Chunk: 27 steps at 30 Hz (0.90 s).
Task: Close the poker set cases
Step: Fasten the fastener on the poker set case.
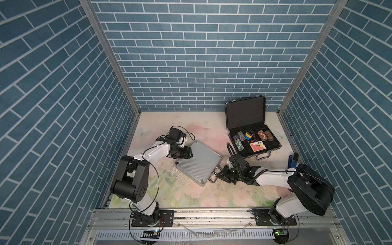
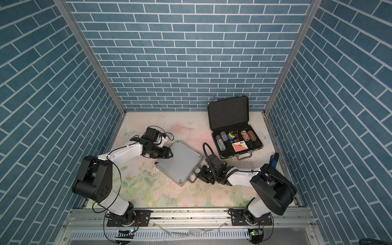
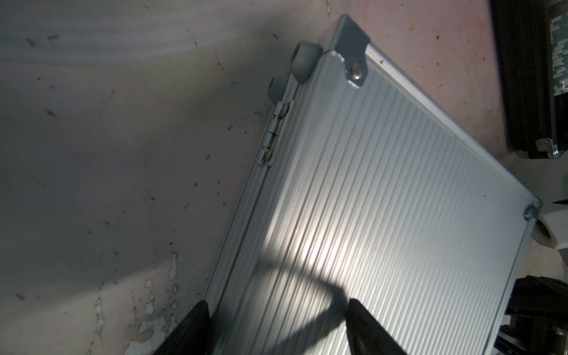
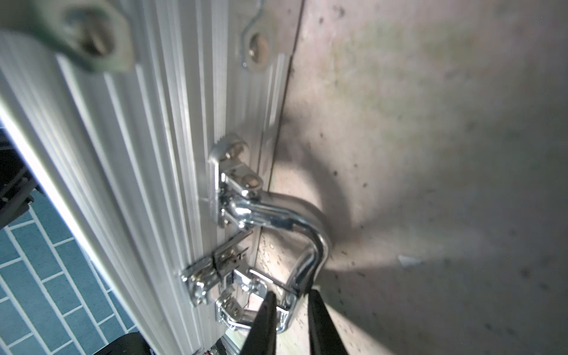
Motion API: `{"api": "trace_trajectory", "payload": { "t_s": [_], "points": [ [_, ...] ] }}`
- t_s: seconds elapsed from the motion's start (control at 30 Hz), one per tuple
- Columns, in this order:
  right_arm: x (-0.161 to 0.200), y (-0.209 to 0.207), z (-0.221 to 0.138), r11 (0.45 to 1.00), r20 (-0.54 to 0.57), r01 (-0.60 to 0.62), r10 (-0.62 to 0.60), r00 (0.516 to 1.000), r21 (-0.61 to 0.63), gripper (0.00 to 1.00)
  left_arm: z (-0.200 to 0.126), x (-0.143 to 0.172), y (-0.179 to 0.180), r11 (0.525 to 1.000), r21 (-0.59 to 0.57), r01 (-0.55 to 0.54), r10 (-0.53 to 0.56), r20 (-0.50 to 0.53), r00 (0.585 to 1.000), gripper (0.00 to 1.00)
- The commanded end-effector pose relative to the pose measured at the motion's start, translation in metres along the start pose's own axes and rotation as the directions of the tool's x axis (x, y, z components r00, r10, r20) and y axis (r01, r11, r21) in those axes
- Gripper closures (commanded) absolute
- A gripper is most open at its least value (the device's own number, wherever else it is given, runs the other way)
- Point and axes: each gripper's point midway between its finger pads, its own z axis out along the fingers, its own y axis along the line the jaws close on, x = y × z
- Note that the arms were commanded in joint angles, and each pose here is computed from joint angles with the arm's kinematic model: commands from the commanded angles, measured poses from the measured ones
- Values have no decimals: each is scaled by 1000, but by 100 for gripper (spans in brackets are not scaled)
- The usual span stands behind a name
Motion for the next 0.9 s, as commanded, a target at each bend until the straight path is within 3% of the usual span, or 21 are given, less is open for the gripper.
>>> {"api": "trace_trajectory", "payload": {
  "t_s": [0.0,0.5,0.87],
  "points": [
    [-13,47,-12,987,66,46,-36,997,-155,81,6,40,-2,1000,8,28,-27,-144,989,30],
    [-12,61,-20,979,72,60,-47,996,-196,84,4,39,-3,1000,9,28,-26,-141,990,30],
    [-15,93,-34,956,98,111,-87,991,-271,85,2,40,-3,1000,5,27,-26,-147,989,30]
  ]
}}
